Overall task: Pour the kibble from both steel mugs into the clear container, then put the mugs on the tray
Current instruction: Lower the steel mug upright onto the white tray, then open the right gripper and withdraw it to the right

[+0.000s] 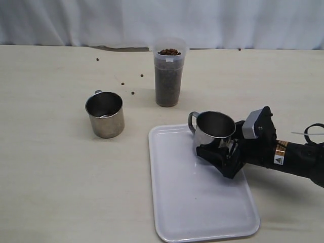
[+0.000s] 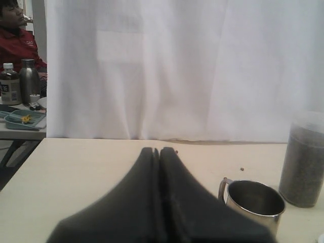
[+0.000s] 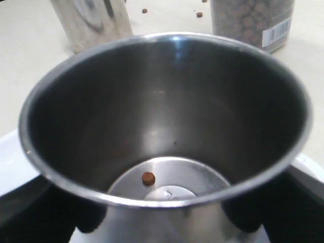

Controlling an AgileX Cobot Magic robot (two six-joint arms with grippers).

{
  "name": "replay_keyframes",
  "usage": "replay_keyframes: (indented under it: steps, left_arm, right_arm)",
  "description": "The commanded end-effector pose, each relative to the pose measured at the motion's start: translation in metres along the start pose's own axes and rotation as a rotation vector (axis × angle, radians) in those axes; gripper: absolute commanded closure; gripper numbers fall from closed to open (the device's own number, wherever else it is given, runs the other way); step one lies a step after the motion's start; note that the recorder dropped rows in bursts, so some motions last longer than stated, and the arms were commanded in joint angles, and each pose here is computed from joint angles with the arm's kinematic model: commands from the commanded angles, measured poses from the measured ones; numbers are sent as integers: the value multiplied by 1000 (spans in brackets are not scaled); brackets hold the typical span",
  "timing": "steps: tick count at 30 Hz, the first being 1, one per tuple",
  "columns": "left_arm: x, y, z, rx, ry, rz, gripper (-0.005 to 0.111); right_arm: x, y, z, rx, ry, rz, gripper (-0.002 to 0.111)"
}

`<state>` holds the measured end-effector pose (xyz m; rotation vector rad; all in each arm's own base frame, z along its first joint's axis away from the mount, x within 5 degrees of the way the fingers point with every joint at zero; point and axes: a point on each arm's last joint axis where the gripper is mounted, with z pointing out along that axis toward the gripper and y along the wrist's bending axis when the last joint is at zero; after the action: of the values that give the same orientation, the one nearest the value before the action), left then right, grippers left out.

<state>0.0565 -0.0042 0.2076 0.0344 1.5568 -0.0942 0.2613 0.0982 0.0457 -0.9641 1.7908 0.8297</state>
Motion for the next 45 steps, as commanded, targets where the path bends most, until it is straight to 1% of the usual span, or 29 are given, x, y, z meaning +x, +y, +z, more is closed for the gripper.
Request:
replay_keyframes:
  steps: [1, 2, 4, 5, 7, 13, 22, 29, 37, 42, 45]
  left_arm:
    - [0, 0, 0, 0, -13, -7, 107]
    - [0, 0, 0, 0, -13, -7, 107]
    - [0, 0, 0, 0, -13, -7, 107]
    - [0, 0, 0, 0, -13, -7, 107]
    - [0, 0, 0, 0, -13, -7, 107]
    - [0, 0, 0, 0, -13, -7, 107]
    - [0, 0, 0, 0, -13, -7, 107]
    - [0, 0, 0, 0, -13, -7, 107]
    - [0, 0, 0, 0, -13, -7, 107]
    - [0, 0, 0, 0, -13, -7, 107]
    - [0, 0, 0, 0, -13, -7, 107]
  right_arm:
    - [-3, 2, 0, -29, -28, -25, 50]
    - [-3, 2, 0, -29, -28, -25, 40]
    - [-3, 2, 0, -29, -28, -22, 25]
    - [-3, 2, 0, -29, -28, -19, 21]
    - [-2, 3, 0, -29, -27, -17, 16]
    - [-7, 6, -2, -67, -29, -39, 15]
    - [-18, 20, -15, -58, -27, -52, 15]
    - [-29, 31, -27, -40, -12, -88, 15]
    - [-38, 42, -47, 38, 119, -164, 15]
    - [-56, 56, -63, 82, 77, -152, 15]
    - [-68, 66, -74, 113, 42, -97, 15]
